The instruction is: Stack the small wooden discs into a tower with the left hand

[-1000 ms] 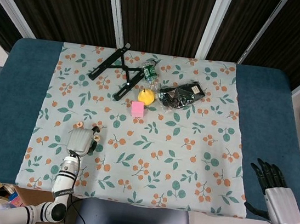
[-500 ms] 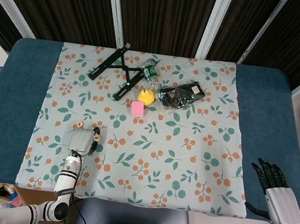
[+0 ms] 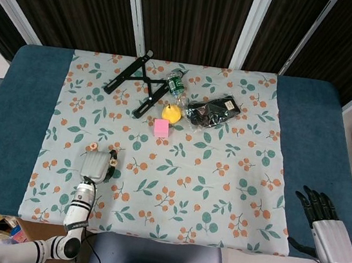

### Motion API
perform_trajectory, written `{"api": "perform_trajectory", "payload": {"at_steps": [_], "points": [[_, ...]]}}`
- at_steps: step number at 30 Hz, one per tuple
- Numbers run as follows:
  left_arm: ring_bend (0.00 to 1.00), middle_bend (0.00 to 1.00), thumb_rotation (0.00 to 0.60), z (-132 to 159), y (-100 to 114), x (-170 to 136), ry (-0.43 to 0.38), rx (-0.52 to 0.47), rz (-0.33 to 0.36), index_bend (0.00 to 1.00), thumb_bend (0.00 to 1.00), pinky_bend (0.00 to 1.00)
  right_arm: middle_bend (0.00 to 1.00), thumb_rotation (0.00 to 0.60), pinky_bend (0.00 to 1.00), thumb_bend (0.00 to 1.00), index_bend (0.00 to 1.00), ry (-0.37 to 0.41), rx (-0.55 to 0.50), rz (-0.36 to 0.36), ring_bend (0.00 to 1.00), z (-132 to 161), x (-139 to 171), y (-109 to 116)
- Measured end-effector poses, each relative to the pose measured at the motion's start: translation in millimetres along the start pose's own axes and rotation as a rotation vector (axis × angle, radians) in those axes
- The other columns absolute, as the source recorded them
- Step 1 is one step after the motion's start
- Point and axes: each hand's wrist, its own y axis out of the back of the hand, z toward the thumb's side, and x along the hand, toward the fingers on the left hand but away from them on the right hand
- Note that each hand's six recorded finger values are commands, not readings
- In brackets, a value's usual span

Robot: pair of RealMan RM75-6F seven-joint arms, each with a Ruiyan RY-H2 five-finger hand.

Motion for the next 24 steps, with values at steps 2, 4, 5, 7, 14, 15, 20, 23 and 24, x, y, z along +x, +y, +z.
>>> {"api": "perform_trajectory", "payload": {"at_steps": [2, 4, 5, 7, 14, 15, 20, 23, 24], "points": [[1.0, 1.0, 0.6, 1, 1, 0, -0.003, -0.001, 0.005, 0.5, 0.4, 1.0, 0.0, 0.6, 0.0, 0.2, 0.0, 0.0, 0.0, -0.001, 0.0, 0, 0, 0], [1.0, 1.0, 0.6, 1, 4, -1, -0.007, -0.003, 0.012, 0.51, 0.4, 1.0, 0.0, 0.6, 0.0, 0.2, 0.0, -0.001, 0.0, -0.001, 0.0, 0, 0, 0], [1.0, 1.0, 0.6, 2, 5, -2, -0.01, -0.006, 0.016, 0.51, 0.4, 1.0, 0.0, 0.6, 0.0, 0.2, 0.0, -0.001, 0.0, -0.002, 0.0, 0, 0, 0], [1.0, 1.0, 0.6, 3, 10, -4, -0.02, -0.016, 0.028, 0.51, 0.4, 1.0, 0.0, 0.6, 0.0, 0.2, 0.0, 0.0, 0.001, 0.0, 0.0, 0, 0, 0], [1.0, 1.0, 0.6, 0, 38, -18, -0.058, -0.059, 0.082, 0.51, 0.4, 1.0, 0.0, 0.6, 0.0, 0.2, 0.0, 0.001, 0.004, 0.002, 0.0, 1, 0, -1], [1.0, 1.0, 0.6, -3, 43, -22, -0.061, -0.067, 0.086, 0.51, 0.4, 1.0, 0.0, 0.6, 0.0, 0.2, 0.0, 0.001, 0.004, 0.002, 0.0, 1, 0, -1], [1.0, 1.0, 0.6, -29, 58, -40, -0.052, -0.093, 0.095, 0.51, 0.4, 1.0, 0.0, 0.6, 0.0, 0.2, 0.0, 0.002, 0.008, 0.003, 0.0, 2, 0, -2], [1.0, 1.0, 0.6, -44, 59, -49, -0.036, -0.108, 0.088, 0.51, 0.4, 1.0, 0.0, 0.6, 0.0, 0.2, 0.0, 0.004, 0.01, 0.005, 0.0, 3, 1, -3], [1.0, 1.0, 0.6, -48, 57, -51, -0.031, -0.113, 0.082, 0.51, 0.4, 1.0, 0.0, 0.6, 0.0, 0.2, 0.0, 0.005, 0.011, 0.006, 0.0, 3, 1, -3]]}}
